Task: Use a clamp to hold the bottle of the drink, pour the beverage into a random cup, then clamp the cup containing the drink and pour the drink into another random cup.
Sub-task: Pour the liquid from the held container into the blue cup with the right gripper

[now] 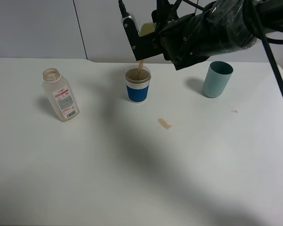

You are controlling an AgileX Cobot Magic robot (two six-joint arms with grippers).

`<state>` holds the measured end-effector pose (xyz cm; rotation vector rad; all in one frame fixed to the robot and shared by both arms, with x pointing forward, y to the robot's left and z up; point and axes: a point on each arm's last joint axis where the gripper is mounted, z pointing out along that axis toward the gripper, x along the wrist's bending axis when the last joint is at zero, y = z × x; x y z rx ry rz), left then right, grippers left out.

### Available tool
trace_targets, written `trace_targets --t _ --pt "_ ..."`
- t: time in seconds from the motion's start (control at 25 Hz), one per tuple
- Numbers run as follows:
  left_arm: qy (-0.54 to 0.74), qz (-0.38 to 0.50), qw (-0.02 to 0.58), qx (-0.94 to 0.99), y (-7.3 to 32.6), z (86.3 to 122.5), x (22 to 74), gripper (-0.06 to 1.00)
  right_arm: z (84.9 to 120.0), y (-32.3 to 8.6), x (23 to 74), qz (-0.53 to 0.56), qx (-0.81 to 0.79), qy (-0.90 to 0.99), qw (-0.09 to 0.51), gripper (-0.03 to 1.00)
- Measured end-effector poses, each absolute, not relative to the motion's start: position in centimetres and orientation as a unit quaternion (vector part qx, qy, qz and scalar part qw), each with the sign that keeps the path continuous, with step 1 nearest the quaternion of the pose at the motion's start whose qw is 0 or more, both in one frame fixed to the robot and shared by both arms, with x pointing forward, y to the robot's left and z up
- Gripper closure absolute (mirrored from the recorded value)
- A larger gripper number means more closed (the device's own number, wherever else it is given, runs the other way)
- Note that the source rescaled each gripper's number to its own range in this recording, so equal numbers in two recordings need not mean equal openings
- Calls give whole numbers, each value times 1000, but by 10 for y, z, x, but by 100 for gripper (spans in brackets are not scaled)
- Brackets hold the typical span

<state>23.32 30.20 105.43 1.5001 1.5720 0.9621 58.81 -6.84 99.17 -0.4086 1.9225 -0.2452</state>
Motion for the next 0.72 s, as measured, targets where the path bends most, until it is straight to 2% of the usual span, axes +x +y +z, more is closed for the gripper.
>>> trace_targets --t 0.72 --pt "614 376 373 586 302 1054 233 -6 992 -68 588 -199 -313 768 522 95"
